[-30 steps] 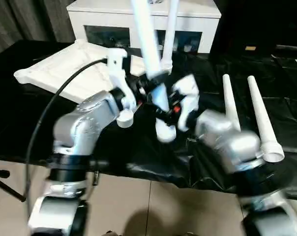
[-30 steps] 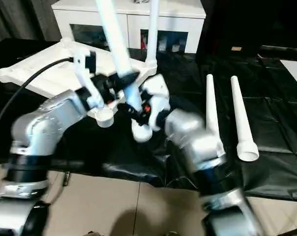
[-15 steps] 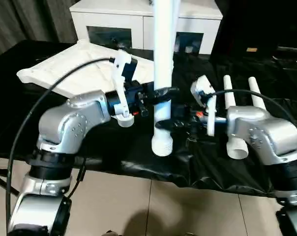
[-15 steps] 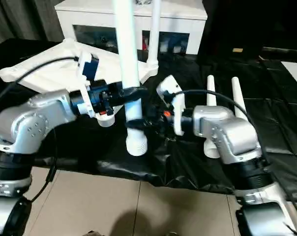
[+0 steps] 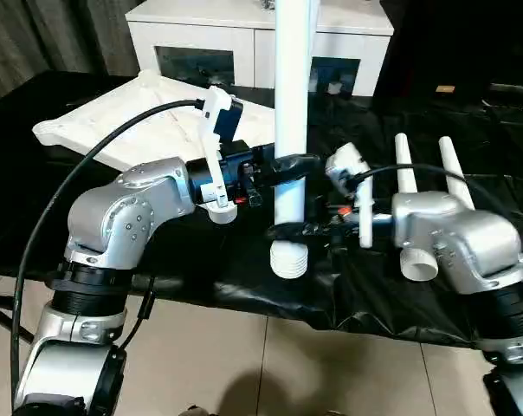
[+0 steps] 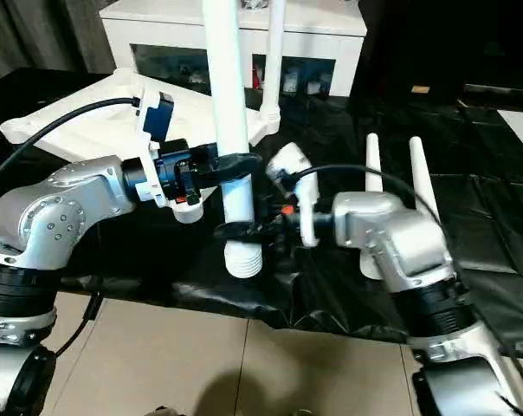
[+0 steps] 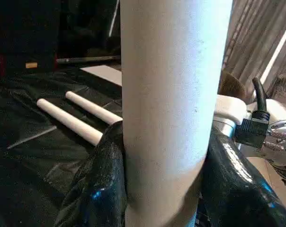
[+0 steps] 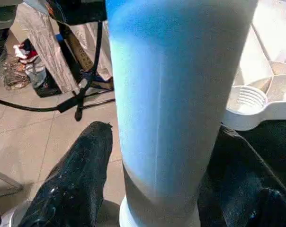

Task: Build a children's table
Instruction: Pick table leg

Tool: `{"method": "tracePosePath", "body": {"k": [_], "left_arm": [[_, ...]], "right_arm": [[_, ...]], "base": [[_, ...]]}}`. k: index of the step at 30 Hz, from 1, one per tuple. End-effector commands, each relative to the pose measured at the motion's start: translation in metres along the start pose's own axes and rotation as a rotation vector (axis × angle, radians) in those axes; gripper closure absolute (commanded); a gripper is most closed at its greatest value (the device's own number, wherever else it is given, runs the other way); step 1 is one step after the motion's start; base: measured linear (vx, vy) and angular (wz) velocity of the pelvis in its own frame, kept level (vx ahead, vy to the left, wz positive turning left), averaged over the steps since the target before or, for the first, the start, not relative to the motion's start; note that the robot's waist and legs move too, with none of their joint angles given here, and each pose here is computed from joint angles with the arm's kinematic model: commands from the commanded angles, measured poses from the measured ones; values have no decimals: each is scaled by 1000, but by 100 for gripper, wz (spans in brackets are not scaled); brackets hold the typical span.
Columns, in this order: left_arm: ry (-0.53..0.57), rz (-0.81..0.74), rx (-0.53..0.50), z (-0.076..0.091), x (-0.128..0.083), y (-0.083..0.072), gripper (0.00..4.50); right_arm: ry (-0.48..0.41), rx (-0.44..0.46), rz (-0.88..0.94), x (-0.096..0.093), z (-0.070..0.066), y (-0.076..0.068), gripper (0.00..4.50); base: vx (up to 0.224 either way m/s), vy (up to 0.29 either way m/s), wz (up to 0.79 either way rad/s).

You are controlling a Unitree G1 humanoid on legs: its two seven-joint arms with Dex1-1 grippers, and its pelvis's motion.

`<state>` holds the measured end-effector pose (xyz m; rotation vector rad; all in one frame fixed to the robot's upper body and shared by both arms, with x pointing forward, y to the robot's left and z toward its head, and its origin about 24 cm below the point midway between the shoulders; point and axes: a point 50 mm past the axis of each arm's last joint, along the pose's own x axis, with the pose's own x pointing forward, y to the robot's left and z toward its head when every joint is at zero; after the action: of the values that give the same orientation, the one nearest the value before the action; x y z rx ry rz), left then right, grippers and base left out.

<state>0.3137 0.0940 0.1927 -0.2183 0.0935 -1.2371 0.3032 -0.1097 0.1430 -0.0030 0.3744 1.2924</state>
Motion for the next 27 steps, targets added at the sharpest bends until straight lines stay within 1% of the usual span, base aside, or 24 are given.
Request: {"method": "tracePosePath", "body": {"k": [1, 2, 4, 6, 8, 10, 11, 12, 13, 18, 19, 21, 22, 23, 25, 26, 27], "left_arm": [[-11, -28, 36, 10, 2, -5, 267], [-10, -28, 36, 9, 2, -5, 267], [-9, -28, 38, 9, 1, -4, 267], [-9, -28, 38, 9, 1, -4, 267], [-9, -27, 38, 9, 1, -4, 267], [-10, -28, 38, 9, 1, -4, 267], [-10, -28, 38, 9, 1, -4, 267], [-10, -29, 37, 9, 1, -4, 267], [-11, -31, 38, 9, 1, -4, 267], [-15, -32, 38, 10, 1, -4, 267], [-23, 11, 47, 11, 1, 0, 267], [-26, 40, 44, 11, 1, 2, 267], [-30, 46, 41, 12, 1, 3, 211], [-44, 68, 29, 13, 1, 6, 197], [-76, 93, -4, 16, -1, 10, 191], [-87, 102, -14, 17, -2, 11, 162], [-94, 112, -17, 18, -4, 12, 162]], "right_arm": [[8, -16, 15, 2, 1, 3, 147], [10, -17, 15, 2, 1, 3, 173], [17, -13, 15, 1, 0, 3, 173], [22, -11, 15, 1, -1, 3, 185], [29, -9, 18, 1, -3, 4, 210], [36, -7, 24, 0, -4, 4, 221], [39, -6, 27, 0, -4, 5, 242], [42, -3, 31, 0, -5, 5, 242], [43, -1, 34, 0, -5, 5, 258], [45, 13, 50, 0, -7, 7, 267], [41, 16, 37, 1, -8, 5, 267], [36, 17, 28, 0, -7, 5, 267], [34, 18, 24, 0, -7, 4, 267], [27, 20, 9, 0, -7, 3, 267], [8, 19, -33, 0, -6, -1, 267], [-6, 21, -60, -1, -5, -4, 267], [-34, 24, -110, -3, -2, -9, 267]], "base": [[0, 0, 0], [0, 0, 0], [0, 0, 0], [0, 0, 0], [0, 0, 0], [0, 0, 0], [0, 0, 0], [0, 0, 0], [0, 0, 0], [0, 0, 0], [0, 0, 0], [0, 0, 0], [0, 0, 0], [0, 0, 0], [0, 0, 0], [0, 0, 0], [0, 0, 0]]}}
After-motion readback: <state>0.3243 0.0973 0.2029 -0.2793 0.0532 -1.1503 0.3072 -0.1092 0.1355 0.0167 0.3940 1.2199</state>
